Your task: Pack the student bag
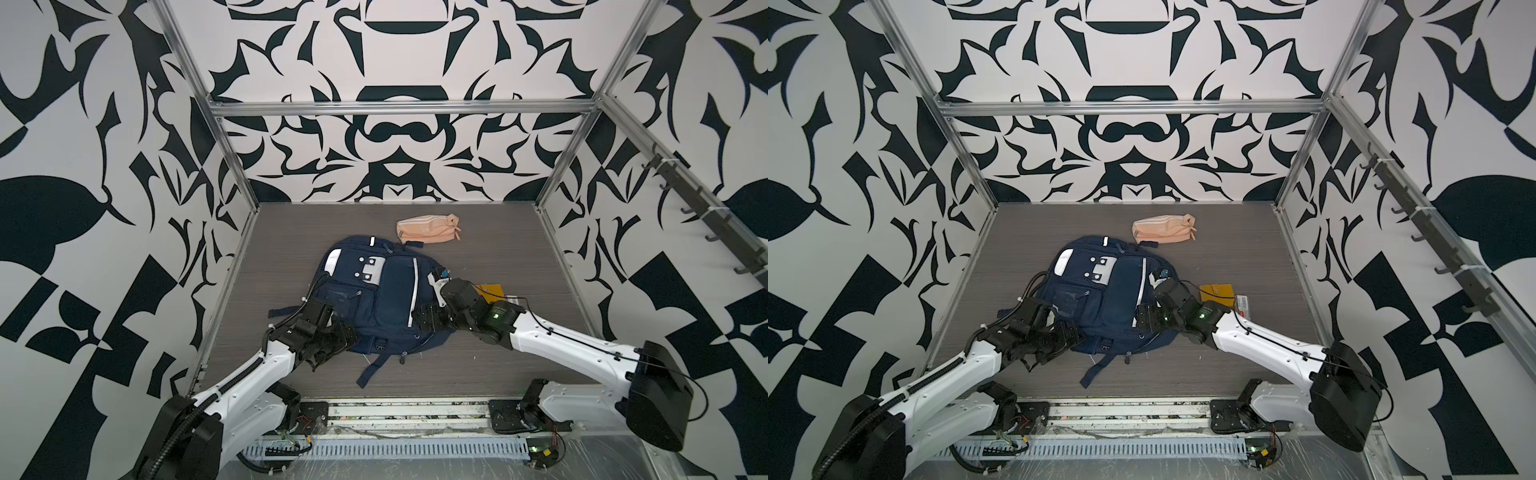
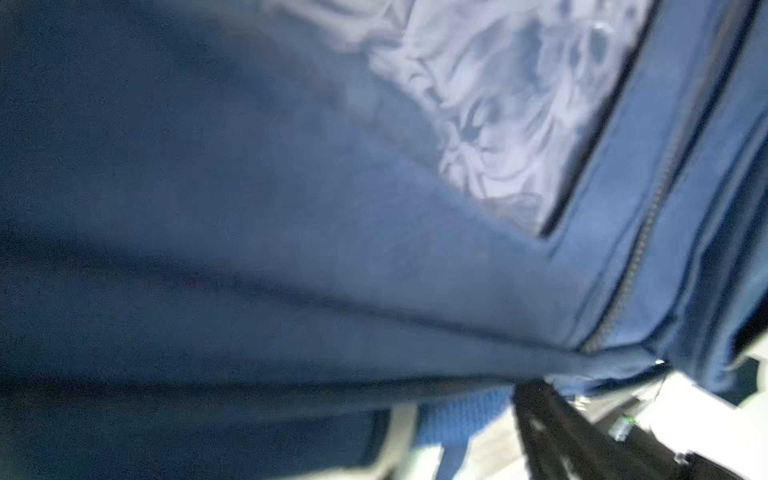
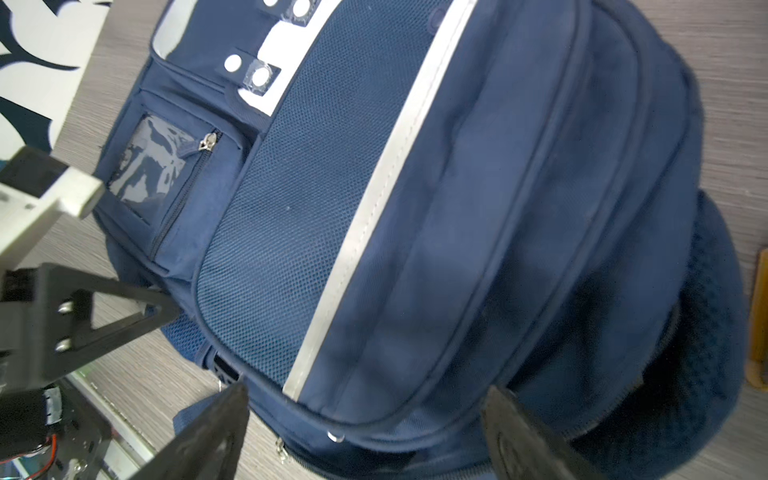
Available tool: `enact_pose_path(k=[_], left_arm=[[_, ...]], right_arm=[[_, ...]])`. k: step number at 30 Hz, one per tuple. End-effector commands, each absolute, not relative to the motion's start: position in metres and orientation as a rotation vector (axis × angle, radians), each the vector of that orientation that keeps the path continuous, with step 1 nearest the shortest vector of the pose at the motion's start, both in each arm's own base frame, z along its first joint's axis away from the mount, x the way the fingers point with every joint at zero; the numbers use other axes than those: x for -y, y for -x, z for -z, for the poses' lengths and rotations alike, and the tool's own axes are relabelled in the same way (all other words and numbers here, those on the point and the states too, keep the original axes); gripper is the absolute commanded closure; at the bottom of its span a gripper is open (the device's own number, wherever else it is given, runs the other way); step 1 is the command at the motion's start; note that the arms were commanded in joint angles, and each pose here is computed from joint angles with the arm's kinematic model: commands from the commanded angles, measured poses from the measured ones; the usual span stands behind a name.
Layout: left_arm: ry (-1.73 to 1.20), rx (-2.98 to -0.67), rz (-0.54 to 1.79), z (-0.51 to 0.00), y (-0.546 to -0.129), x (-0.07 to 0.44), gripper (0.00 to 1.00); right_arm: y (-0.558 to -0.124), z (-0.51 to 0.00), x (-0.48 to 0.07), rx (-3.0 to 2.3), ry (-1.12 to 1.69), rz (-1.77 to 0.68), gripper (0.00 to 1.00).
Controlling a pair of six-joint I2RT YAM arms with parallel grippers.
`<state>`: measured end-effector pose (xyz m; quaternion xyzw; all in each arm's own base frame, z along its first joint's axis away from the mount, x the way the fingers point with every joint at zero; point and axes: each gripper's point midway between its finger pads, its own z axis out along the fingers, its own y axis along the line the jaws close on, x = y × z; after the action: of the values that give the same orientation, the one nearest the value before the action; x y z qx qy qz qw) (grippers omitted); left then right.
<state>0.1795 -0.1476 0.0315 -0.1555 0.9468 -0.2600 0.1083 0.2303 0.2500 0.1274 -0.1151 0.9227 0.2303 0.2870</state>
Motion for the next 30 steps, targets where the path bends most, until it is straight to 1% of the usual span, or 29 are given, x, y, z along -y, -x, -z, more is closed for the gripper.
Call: enact_pose_path(k=[1,3,6,8,14,18,21,23,26,30], left_arm=[[0.496,-2.82,0.672,-0.007,-0.172,0.135,0.42],[0.493,-2.834,0.663,-0.005,-0.171,0.135,0.6],[0.464,-2.827,0.697,-0.006,-0.172,0.14,0.8],[0.415,-2.809,0.731,-0.015,-0.177,0.145,1.0],[0.295,-2.732,0.853,-0.06,-0.185,0.16,1.0],[0.263,-2.645,0.931,-0.096,-0.193,0.168,1.0],[0.274,-2.602,1.006,-0.111,-0.2,0.177,1.0],[0.275,-2.59,1.036,-0.119,-0.204,0.182,1.0],[0.282,-2.542,1.126,-0.131,-0.21,0.193,1.0],[0.252,-2.497,1.179,-0.145,-0.212,0.201,1.0]], right_arm=[[-0.229,-0.132,-0.244,-2.444,0.261,-0.614,0.09],[-0.227,-0.133,-0.241,-2.442,0.254,-0.614,0.09],[-0.221,-0.138,-0.239,-2.433,0.274,-0.629,0.08],[-0.211,-0.142,-0.236,-2.444,0.312,-0.63,0.08],[-0.161,-0.143,-0.222,-2.52,0.498,-0.636,0.08],[-0.141,-0.141,-0.225,-2.55,0.572,-0.695,0.01],[-0.131,-0.132,-0.238,-2.564,0.617,-0.768,0.0],[-0.13,-0.12,-0.242,-2.59,0.632,-0.76,0.0],[-0.141,-0.106,-0.247,-2.604,0.6,-0.708,0.01],[-0.154,-0.099,-0.266,-2.584,0.548,-0.743,0.04]])
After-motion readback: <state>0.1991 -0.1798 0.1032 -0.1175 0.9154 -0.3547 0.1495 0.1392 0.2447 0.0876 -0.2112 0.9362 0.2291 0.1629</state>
